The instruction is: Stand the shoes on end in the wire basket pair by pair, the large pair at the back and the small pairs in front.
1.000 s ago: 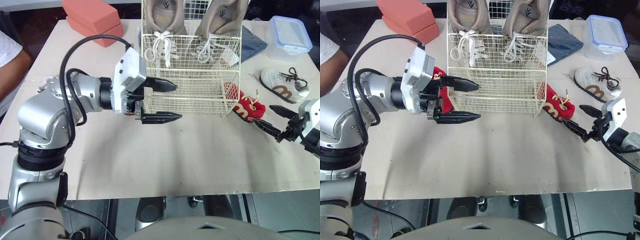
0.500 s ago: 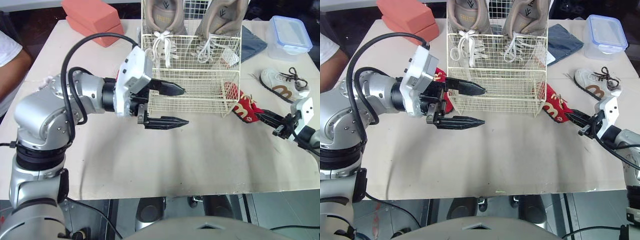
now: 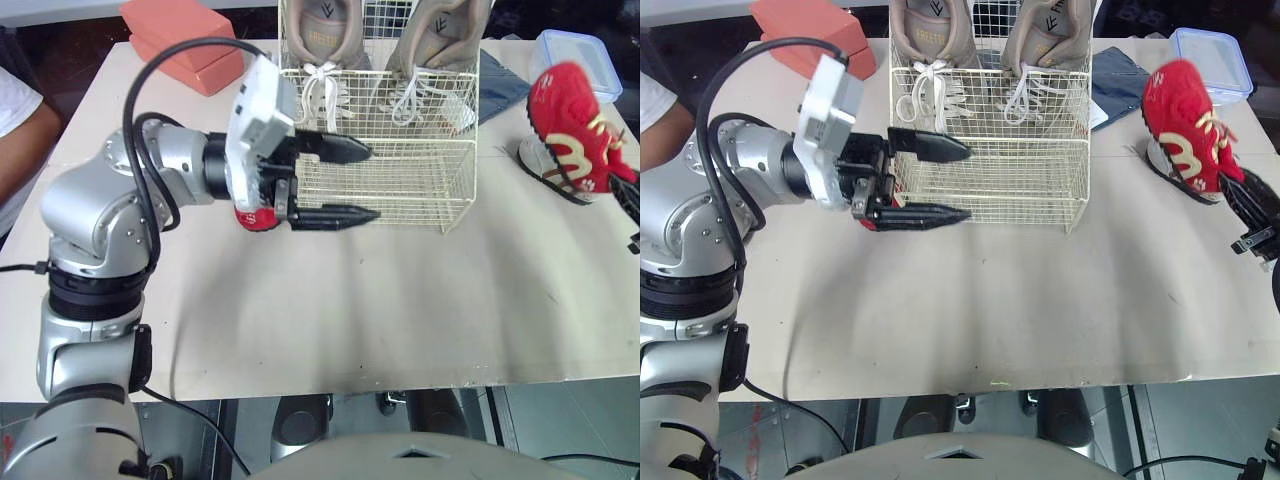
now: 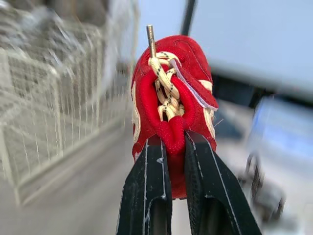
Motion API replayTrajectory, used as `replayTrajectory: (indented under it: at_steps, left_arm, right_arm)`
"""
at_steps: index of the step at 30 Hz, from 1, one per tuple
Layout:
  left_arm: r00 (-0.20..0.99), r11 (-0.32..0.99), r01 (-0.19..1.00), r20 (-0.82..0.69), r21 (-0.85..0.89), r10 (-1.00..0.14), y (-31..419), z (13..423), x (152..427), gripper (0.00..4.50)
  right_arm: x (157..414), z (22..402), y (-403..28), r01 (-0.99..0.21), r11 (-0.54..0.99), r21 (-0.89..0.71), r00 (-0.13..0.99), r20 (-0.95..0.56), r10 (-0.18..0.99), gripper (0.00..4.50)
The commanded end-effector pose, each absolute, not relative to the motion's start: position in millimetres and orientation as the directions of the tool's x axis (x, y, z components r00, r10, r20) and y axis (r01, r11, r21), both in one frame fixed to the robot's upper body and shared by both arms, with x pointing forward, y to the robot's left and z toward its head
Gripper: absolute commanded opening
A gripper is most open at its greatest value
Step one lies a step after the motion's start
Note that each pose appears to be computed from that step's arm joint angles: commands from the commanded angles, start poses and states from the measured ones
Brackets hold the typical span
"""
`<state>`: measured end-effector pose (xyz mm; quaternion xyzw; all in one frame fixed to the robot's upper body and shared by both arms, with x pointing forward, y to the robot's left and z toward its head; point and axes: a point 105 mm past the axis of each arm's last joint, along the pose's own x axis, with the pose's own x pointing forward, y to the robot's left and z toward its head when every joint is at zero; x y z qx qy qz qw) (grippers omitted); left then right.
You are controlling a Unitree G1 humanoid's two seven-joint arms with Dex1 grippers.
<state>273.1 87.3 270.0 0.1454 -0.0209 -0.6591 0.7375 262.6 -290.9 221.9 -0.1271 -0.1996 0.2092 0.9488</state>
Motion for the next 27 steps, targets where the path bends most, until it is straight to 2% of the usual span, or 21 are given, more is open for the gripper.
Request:
replayTrajectory:
  at_steps: [1,5,11,19,27]
  left_arm:
    - [0.185,0.13,0.931,-0.133,0.341,-0.974,100,286,282,4.5]
    - [0.211,0.152,0.912,-0.117,0.38,-0.971,108,294,290,4.5]
    - [0.233,0.175,0.882,-0.08,0.438,-0.969,115,305,294,4.5]
    - [0.165,0.109,0.908,-0.106,0.405,-0.981,106,295,288,4.5]
    - [0.071,-0.018,0.919,-0.212,0.394,-0.975,80,275,284,4.5]
  right_arm:
    - [248,263,-267,-0.269,0.837,-0.477,0.724,0.474,0.502,0.03]
    - [235,266,-223,-0.26,0.615,-0.745,0.595,0.377,0.709,0.03]
    - [220,247,-186,-0.213,0.268,-0.94,0.437,0.154,0.886,0.03]
    - [224,211,-167,-0.177,-0.142,-0.974,0.306,-0.192,0.933,0.03]
    - [243,223,-143,-0.038,-0.23,-0.972,0.244,-0.233,0.942,0.03]
